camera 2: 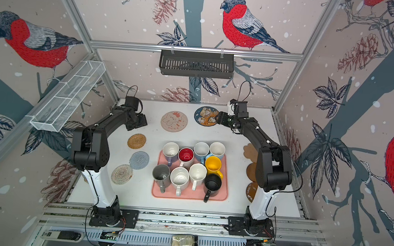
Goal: Place cups on coasters
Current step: Move the coaster to the top-left of the table.
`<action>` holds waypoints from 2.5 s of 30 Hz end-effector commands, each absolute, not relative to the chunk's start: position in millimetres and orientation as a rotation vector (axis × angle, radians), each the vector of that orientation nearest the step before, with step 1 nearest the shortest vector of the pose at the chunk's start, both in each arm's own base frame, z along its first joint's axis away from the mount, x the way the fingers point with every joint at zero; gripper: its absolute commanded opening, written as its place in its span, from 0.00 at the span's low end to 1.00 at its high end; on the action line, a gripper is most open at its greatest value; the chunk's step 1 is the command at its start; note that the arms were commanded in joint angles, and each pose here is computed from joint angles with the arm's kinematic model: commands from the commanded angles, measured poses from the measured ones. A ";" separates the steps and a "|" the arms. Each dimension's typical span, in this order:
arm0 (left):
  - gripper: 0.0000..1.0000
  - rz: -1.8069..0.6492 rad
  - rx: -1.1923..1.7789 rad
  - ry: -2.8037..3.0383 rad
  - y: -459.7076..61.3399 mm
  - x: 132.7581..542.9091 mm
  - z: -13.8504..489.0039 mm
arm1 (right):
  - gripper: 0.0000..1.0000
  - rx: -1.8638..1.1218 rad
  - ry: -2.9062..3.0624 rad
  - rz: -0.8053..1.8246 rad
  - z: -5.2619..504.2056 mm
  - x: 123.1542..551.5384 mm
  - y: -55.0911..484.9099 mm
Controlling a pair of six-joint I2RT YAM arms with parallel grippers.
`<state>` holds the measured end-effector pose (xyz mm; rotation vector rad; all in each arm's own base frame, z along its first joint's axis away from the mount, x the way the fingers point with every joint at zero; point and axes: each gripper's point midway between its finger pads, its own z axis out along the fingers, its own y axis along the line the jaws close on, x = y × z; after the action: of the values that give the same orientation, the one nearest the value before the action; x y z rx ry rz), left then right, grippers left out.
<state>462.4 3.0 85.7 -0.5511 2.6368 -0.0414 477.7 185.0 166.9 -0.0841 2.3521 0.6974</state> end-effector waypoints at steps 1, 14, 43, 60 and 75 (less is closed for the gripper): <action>0.65 0.036 -0.606 2.695 9.8 424.2 74.0 | 0.70 -0.106 2.322 0.682 174.3 476.3 187.2; 0.47 0.068 -0.635 2.727 13.5 387.0 45.8 | 0.59 -0.128 2.296 0.722 181.4 464.3 195.1; 0.39 -0.082 -0.640 2.655 1.4 468.0 20.8 | 0.59 -0.130 2.308 0.701 177.3 467.8 189.7; 0.44 -0.168 -0.592 2.620 -14.4 549.3 22.0 | 0.59 -0.116 2.339 0.668 168.0 480.9 186.3; 0.57 -0.219 -0.377 2.507 -57.0 556.8 107.8 | 0.59 -0.107 2.317 0.680 174.8 471.4 184.3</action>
<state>555.6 -40.5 102.1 -0.4646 2.4962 -0.2037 471.6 185.7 171.5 -0.1159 2.3308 0.6853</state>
